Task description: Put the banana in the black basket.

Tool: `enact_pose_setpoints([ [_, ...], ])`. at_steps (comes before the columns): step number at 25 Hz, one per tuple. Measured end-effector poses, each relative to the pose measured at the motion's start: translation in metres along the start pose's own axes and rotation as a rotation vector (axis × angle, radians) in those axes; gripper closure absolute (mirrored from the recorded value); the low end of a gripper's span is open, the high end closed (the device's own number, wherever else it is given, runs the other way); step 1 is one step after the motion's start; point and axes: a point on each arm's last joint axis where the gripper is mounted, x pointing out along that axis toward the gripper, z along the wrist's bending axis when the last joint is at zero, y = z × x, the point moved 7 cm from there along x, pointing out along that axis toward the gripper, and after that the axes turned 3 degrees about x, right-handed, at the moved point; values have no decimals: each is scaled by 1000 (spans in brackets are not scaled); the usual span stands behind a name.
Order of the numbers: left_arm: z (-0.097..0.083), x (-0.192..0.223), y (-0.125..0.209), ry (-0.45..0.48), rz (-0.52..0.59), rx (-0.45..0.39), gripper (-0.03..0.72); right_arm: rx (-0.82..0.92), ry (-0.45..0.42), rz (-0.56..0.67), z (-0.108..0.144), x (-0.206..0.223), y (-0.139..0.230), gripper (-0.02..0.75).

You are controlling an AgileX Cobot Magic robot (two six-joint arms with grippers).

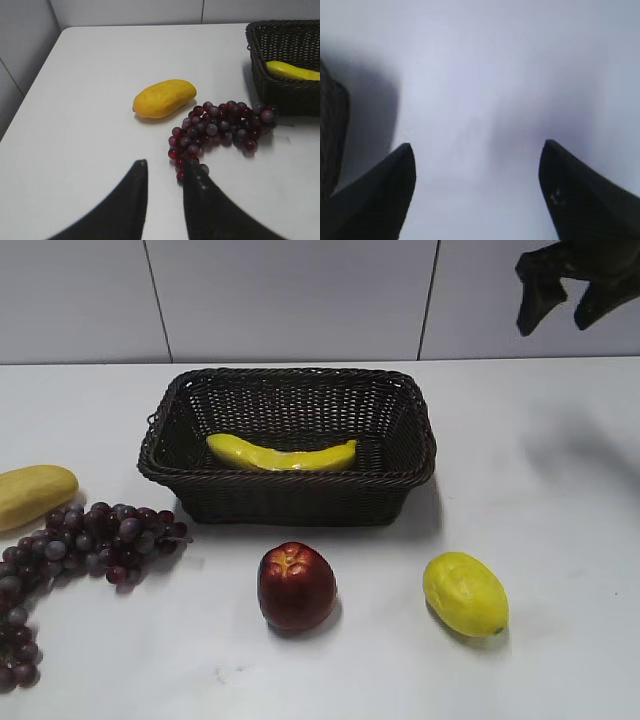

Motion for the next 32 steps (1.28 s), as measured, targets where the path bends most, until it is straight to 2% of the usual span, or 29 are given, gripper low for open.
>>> enact_pose_setpoints([
  [4, 0, 0, 0, 0, 0, 0, 449, 68, 4, 15, -22, -8, 10, 153],
  [9, 0, 0, 0, 0, 0, 0, 449, 66, 7, 79, -20, -22, 47, 154],
  [14, 0, 0, 0, 0, 0, 0, 449, 80, 9, 165, -17, -33, 111, 154],
  [26, 0, 0, 0, 0, 0, 0, 449, 60, 23, 132, -11, -58, 261, 154],
  [32, 0, 0, 0, 0, 0, 0, 449, 57, 22, 86, -7, -68, 307, 154],
])
